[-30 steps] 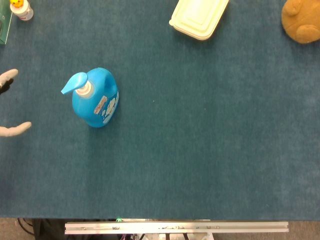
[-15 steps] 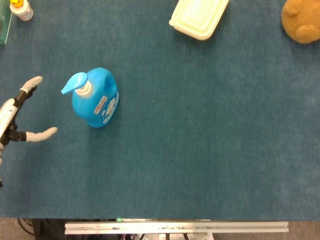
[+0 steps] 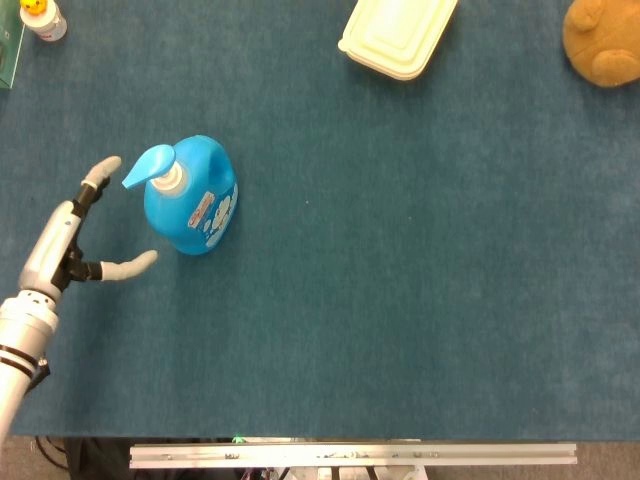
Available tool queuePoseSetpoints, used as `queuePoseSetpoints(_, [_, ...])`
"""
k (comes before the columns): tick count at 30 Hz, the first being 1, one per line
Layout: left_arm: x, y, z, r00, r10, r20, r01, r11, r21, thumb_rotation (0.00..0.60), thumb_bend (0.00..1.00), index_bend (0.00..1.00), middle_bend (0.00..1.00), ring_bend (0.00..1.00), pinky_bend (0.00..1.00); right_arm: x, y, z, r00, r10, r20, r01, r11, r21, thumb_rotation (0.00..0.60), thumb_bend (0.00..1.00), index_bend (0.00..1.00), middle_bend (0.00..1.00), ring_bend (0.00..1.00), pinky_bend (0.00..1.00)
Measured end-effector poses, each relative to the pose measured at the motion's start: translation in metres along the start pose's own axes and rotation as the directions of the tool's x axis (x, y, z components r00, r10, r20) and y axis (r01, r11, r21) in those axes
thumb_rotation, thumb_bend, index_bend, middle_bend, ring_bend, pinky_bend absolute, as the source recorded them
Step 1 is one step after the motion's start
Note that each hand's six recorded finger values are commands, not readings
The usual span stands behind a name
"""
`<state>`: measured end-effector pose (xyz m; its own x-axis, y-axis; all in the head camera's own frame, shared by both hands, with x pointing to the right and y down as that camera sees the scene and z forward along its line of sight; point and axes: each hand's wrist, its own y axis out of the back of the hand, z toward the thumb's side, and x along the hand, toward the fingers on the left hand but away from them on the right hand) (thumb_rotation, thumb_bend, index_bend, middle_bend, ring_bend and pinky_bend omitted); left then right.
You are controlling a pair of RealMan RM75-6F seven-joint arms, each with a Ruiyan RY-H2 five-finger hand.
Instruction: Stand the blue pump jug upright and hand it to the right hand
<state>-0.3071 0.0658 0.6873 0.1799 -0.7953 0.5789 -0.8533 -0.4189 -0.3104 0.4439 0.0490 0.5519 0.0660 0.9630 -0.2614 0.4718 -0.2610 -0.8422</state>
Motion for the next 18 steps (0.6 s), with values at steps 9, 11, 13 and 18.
queuePoseSetpoints(9, [0.009,-0.023,0.003,1.0,-0.015,-0.01,0.015,1.0,-0.021,0.6,0.2,0.0,0.0,0.0,0.0,0.001,0.001,-0.003,1.0,0.0,0.005,0.0,1.0,-0.005,0.6,0.08,0.08,0.22,0.11,0.24])
queuePoseSetpoints(11, [0.011,-0.027,0.004,1.0,-0.017,-0.012,0.017,1.0,-0.026,0.6,0.2,0.0,0.0,0.0,0.0,0.001,0.002,-0.004,1.0,-0.001,0.007,0.001,1.0,-0.007,0.6,0.08,0.08,0.22,0.11,0.24])
queuePoseSetpoints(13, [0.014,-0.031,0.005,1.0,-0.019,-0.014,0.019,0.999,-0.034,0.6,0.2,0.0,0.0,0.0,0.0,0.002,0.002,-0.006,1.0,-0.002,0.008,0.002,1.0,-0.01,0.6,0.08,0.08,0.22,0.11,0.24])
queuePoseSetpoints(18, [0.023,-0.04,0.01,1.0,-0.022,-0.014,0.022,0.999,-0.04,0.6,0.2,0.0,0.0,0.0,0.0,0.003,0.005,-0.009,1.0,-0.006,0.011,0.006,1.0,-0.015,0.6,0.08,0.08,0.22,0.11,0.24])
